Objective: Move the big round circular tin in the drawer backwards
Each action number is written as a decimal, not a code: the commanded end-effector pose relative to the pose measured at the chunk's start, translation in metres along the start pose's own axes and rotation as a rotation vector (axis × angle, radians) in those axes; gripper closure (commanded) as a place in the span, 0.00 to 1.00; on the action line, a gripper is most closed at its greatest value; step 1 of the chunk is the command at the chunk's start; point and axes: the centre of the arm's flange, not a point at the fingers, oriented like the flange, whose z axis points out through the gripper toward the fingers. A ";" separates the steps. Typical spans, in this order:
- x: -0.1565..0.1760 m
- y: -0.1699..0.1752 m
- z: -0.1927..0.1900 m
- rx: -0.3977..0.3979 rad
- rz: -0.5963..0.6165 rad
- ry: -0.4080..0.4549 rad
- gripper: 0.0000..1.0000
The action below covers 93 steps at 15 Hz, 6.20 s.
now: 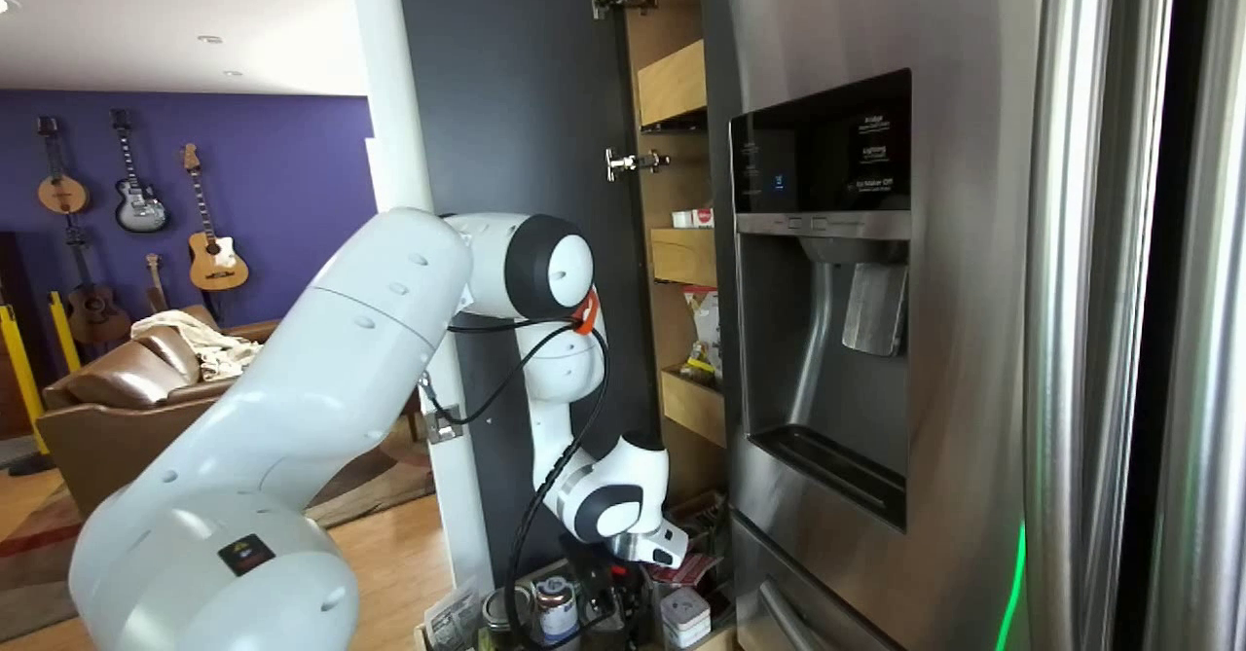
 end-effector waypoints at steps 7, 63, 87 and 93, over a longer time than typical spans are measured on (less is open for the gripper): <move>0.014 -0.048 0.032 -0.135 0.125 0.029 0.07; -0.120 -0.036 0.027 -0.197 -1.463 -0.181 0.97; -0.117 -0.013 -0.126 -0.169 -0.693 -0.112 0.00; -0.123 -0.001 -0.162 -0.219 -0.381 -0.013 0.00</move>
